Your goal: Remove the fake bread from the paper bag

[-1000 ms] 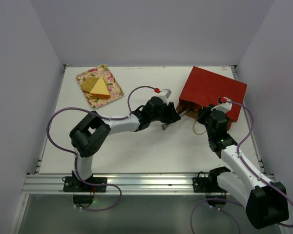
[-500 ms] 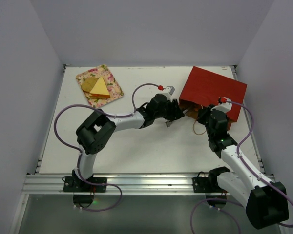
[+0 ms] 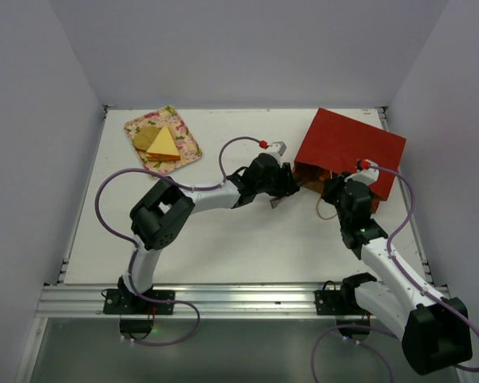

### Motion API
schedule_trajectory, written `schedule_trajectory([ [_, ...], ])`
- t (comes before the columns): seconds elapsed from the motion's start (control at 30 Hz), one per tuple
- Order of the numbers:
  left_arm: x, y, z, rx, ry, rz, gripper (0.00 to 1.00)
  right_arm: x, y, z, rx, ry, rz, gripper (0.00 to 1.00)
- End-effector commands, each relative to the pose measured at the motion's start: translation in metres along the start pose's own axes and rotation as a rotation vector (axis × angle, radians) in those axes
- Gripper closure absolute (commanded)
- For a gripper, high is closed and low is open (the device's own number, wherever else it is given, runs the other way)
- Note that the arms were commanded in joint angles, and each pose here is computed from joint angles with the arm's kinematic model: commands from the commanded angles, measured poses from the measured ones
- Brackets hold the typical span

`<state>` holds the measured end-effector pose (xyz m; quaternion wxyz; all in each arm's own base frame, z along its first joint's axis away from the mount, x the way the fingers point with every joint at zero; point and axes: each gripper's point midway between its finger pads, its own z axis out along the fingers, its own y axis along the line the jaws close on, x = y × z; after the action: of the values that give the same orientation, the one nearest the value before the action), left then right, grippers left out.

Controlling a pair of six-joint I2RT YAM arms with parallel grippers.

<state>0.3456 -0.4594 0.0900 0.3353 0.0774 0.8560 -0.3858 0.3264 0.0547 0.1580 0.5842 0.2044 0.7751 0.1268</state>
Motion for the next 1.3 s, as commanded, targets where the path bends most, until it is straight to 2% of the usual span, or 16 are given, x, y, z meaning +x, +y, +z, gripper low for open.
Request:
schedule_trajectory([
  [0.0, -0.023, -0.009, -0.005, -0.015, -0.069, 0.012, 0.53, -0.008, 0.0, 0.002, 0.009, -0.036, 0.016, 1.0],
  [0.3, -0.018, -0.023, 0.006, 0.073, -0.049, 0.003, 0.53, -0.007, 0.0, 0.002, 0.013, -0.033, 0.016, 1.0],
  [0.7, -0.015, -0.021, 0.02, 0.067, -0.027, -0.005, 0.53, -0.008, -0.001, 0.002, 0.019, -0.035, 0.016, 1.0],
  [0.8, -0.015, -0.023, 0.02, 0.071, -0.023, -0.002, 0.57, -0.008, -0.001, 0.002, 0.018, -0.033, 0.015, 1.0],
  [0.93, -0.014, -0.024, 0.019, 0.079, -0.016, 0.003, 0.75, -0.007, -0.002, 0.002, 0.021, -0.031, 0.016, 1.0],
  [1.0, -0.015, -0.027, 0.016, 0.088, -0.017, 0.004, 0.78, -0.007, -0.002, 0.003, 0.022, -0.032, 0.018, 1.0],
  [1.27, -0.038, -0.04, -0.011, 0.116, -0.054, 0.012, 0.8, -0.006, -0.003, 0.004, 0.032, -0.03, 0.017, 1.0],
])
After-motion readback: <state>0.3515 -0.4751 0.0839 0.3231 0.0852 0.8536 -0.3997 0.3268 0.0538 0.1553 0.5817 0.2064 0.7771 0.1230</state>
